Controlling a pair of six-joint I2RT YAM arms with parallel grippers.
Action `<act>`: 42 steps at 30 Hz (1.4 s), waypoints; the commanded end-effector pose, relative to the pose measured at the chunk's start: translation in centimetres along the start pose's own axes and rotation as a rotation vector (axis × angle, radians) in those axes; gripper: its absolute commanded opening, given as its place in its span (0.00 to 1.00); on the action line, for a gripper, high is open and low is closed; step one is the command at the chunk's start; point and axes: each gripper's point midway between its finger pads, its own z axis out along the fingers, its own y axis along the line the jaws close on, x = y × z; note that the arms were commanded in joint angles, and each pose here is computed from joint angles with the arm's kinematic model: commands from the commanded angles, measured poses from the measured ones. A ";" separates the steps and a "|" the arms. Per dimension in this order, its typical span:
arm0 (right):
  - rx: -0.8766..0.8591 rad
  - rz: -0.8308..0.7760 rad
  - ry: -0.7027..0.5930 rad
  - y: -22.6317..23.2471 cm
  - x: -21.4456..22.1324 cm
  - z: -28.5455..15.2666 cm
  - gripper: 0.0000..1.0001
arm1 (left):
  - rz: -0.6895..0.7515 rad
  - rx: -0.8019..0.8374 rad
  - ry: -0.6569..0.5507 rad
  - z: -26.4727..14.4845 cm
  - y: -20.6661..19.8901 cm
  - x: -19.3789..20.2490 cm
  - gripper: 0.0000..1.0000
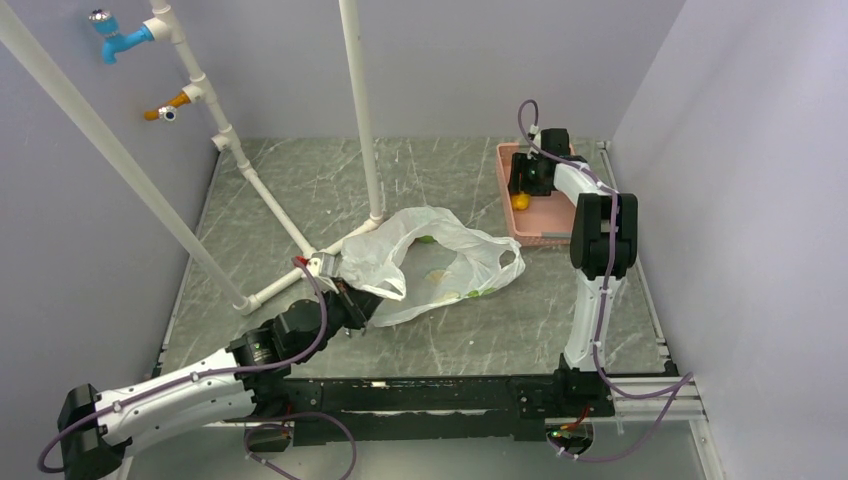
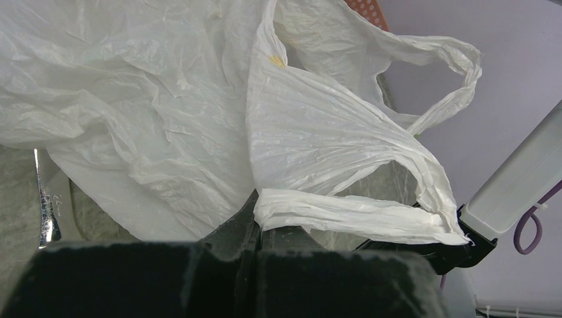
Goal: Take the fake fruits out of the plastic bag
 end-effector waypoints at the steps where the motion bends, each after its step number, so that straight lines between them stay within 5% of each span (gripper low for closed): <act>1: 0.019 -0.024 -0.049 0.0 -2.1 -1.6 0.66 | -0.028 0.045 -0.028 0.2 -2.0 -1.3 0.00; 5: 0.079 -0.009 -0.073 -0.4 -3.3 -3.6 0.79 | -0.025 0.053 -0.013 0.5 -2.4 -1.0 0.00; 14: 0.216 0.105 -0.229 0.0 -5.4 -11.2 0.81 | -0.038 0.065 -0.027 0.3 -2.2 -1.1 0.00; 22: -0.043 0.065 -0.615 12.2 -6.9 -23.5 0.78 | -0.035 0.055 -0.059 0.1 -1.7 -1.6 0.00; 31: -0.598 -0.184 -0.549 27.6 3.8 -28.7 0.78 | -0.051 0.041 -0.079 0.3 -1.1 -1.5 0.00; 42: -0.755 -0.438 -0.485 29.5 13.4 -30.1 0.78 | -0.042 0.040 -0.115 0.1 -0.5 -1.8 0.00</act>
